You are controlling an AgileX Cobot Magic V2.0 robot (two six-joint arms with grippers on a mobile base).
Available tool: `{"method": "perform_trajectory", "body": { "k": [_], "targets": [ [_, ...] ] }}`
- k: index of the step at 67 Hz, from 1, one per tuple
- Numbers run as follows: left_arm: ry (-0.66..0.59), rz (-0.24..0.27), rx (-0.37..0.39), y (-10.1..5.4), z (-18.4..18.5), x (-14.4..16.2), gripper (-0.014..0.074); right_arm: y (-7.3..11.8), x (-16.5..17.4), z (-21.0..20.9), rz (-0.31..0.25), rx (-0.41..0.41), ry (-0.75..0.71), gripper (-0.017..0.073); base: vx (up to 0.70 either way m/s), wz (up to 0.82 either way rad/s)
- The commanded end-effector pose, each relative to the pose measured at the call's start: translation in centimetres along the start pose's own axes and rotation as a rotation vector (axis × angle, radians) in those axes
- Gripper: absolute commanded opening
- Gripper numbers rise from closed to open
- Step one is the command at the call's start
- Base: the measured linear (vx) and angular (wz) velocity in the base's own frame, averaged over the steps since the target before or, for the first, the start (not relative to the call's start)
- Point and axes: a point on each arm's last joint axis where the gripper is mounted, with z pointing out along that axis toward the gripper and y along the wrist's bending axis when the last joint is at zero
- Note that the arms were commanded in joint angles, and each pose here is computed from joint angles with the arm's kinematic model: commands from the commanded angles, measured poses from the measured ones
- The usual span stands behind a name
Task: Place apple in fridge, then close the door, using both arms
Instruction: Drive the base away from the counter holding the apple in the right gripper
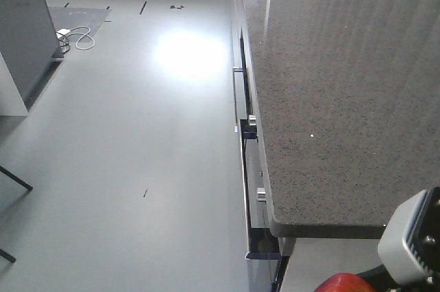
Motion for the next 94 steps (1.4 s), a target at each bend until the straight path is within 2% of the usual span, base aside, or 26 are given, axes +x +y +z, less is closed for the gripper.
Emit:
{"method": "perform_trajectory", "body": {
  "k": [1, 42, 94],
  "targets": [
    [-0.104, -0.011, 0.007, -0.10, -0.20, -1.30, -0.0006, 0.32, -1.09, -0.66, 0.000, -0.012, -0.086, 0.0158, 0.00, 0.00],
    [-0.104, -0.011, 0.007, -0.10, -0.20, -1.30, -0.0006, 0.32, -1.11, -0.66, 0.000, -0.012, -0.088, 0.0158, -0.01, 0.10],
    [-0.104, -0.011, 0.007, -0.10, -0.20, -1.30, -0.0006, 0.32, -1.11, -0.66, 0.000, -0.012, -0.088, 0.0158, -0.05, 0.43]
  ]
}}
